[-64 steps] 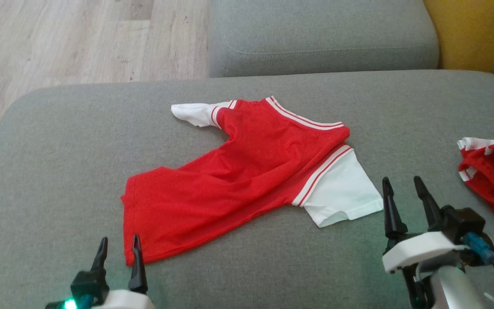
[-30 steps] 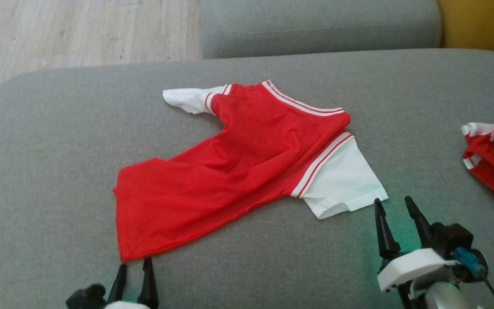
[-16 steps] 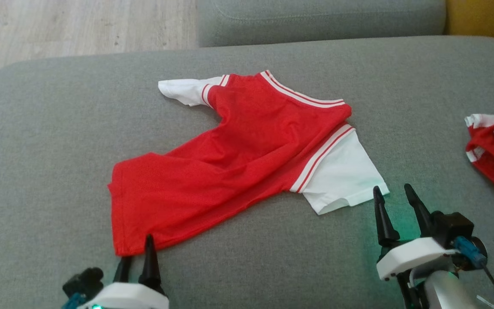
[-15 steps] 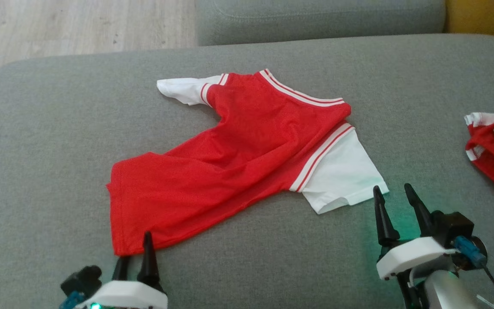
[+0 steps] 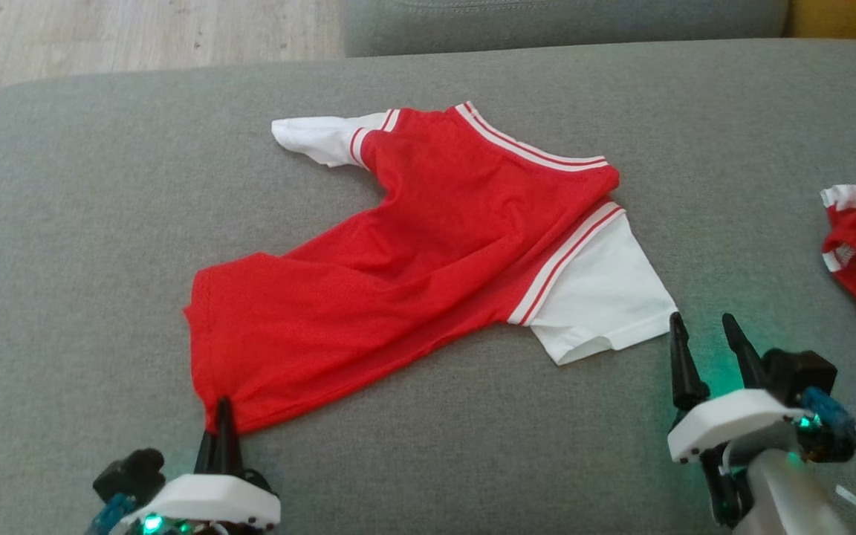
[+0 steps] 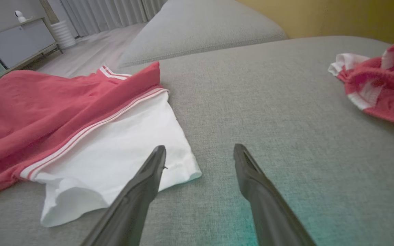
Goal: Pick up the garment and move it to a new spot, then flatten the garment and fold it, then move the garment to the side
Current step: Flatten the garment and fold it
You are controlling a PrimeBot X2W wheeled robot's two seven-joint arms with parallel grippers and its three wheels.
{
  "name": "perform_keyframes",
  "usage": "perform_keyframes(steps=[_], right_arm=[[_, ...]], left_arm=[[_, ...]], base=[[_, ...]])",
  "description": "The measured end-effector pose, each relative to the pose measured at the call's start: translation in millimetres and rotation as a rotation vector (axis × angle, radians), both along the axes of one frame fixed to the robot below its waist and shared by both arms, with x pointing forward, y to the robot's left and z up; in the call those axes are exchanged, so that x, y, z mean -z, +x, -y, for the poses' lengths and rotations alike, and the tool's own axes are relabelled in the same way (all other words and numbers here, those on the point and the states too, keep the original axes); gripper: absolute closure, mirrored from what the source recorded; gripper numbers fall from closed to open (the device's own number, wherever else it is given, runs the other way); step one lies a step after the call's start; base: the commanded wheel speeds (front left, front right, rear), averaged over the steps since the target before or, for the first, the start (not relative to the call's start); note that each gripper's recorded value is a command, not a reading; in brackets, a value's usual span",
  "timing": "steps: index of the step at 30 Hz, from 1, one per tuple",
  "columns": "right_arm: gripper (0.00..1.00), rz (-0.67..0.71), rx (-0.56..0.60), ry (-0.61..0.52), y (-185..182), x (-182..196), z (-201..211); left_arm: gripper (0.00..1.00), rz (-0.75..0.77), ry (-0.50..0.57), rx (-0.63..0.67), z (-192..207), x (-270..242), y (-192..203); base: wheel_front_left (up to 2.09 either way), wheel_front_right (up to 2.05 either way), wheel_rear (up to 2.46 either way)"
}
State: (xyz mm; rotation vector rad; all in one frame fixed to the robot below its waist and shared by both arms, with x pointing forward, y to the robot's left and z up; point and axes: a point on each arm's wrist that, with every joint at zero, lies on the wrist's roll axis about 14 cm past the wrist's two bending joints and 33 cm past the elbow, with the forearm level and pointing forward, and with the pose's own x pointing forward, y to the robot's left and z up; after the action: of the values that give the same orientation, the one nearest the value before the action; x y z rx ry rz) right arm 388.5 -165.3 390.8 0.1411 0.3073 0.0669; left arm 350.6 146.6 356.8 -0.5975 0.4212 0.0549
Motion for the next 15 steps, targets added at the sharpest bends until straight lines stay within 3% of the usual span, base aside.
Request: perform_keyframes(steps=[7,15], right_arm=[[0.0,-0.118,-0.01,0.0,7.7,29.7,-5.3],[0.0,-0.149,-0.073,-0.015,19.8,35.7,-19.8]], left_arm=[[1.0,0.003,0.02,0.03,4.0,0.6,-0.7],[1.0,0.004,0.029,0.035,3.2,0.6,-1.1]], base=[[0.0,0.0,0.0],[0.0,0.0,0.0]])
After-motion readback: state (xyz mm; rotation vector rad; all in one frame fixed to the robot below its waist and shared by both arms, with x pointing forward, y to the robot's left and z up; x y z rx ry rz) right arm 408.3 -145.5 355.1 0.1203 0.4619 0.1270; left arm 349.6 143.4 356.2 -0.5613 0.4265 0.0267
